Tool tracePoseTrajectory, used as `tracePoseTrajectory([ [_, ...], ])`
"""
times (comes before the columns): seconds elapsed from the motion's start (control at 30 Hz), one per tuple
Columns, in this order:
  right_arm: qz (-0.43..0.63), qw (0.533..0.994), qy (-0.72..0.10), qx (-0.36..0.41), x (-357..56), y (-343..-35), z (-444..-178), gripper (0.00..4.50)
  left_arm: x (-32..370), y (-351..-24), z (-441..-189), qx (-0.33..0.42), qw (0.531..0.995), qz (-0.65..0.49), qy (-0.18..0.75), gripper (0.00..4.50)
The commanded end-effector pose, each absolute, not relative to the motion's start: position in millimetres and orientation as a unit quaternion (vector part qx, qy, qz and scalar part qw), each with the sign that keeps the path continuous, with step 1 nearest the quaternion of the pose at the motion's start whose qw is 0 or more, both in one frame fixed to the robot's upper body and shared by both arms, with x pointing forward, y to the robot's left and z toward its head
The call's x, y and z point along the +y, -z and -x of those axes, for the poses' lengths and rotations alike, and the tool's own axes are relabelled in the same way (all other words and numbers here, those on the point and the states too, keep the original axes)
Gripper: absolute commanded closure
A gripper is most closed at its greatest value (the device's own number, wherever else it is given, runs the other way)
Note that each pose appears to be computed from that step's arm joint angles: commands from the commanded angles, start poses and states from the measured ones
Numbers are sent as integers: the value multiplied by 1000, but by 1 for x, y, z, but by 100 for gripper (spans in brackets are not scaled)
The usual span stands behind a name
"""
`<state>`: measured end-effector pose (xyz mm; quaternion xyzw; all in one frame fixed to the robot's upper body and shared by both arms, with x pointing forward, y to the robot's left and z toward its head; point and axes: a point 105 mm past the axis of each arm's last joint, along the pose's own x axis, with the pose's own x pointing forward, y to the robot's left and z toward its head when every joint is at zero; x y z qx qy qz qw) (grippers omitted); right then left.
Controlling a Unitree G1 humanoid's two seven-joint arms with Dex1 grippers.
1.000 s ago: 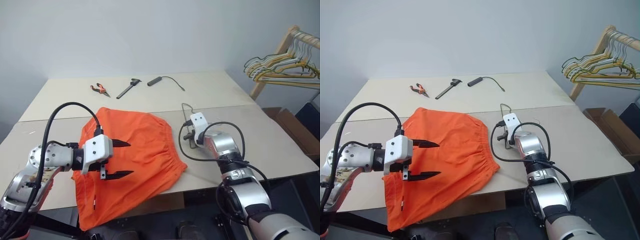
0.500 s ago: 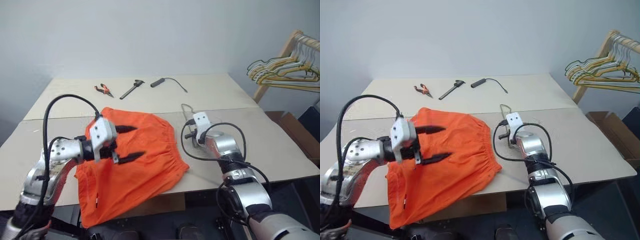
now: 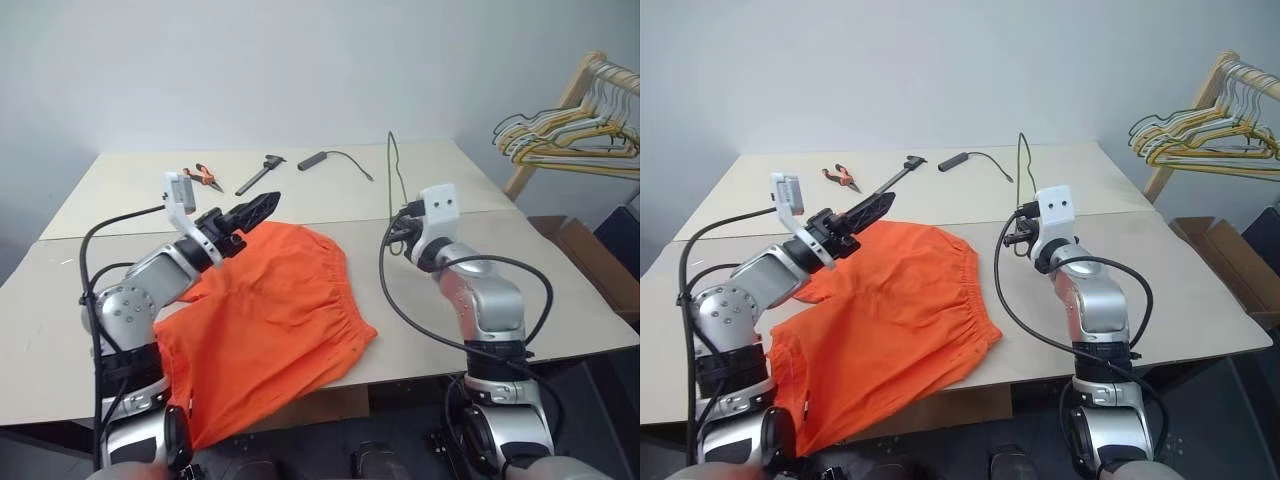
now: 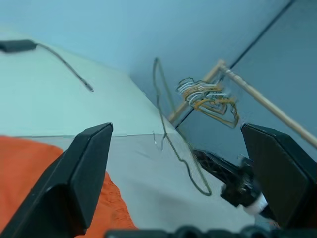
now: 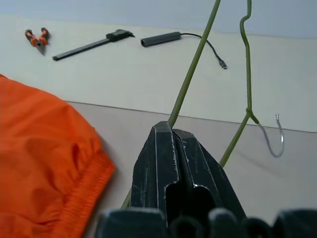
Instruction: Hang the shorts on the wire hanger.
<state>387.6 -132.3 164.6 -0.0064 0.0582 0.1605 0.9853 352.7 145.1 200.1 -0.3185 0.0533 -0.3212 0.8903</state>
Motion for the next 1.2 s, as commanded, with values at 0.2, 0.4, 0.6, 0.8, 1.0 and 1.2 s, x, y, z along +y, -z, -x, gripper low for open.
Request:
tracePoseTrajectory([
  [0.2, 2, 983, -180, 43, -123, -164, -372, 449, 126, -186, -359, 91, 854, 386, 336, 0],
  [0.4, 8, 978, -204, 47, -111, -157, -361, 449, 97, -166, -373, 147, 853, 375, 332, 0],
  [0.6, 28, 972, -231, 33, -98, -156, -348, 449, 62, -179, -388, 151, 847, 370, 349, 0],
  [0.8, 42, 968, -248, 6, -87, -163, -340, 449, 45, -196, -400, 156, 842, 377, 354, 0],
  [1.0, 86, 961, -261, -5, -77, -159, -335, 449, 48, -184, -418, 177, 865, 353, 308, 0],
  [1.2, 118, 953, -280, -18, -70, -156, -330, 449, 48, -188, -426, 169, 871, 350, 300, 0],
])
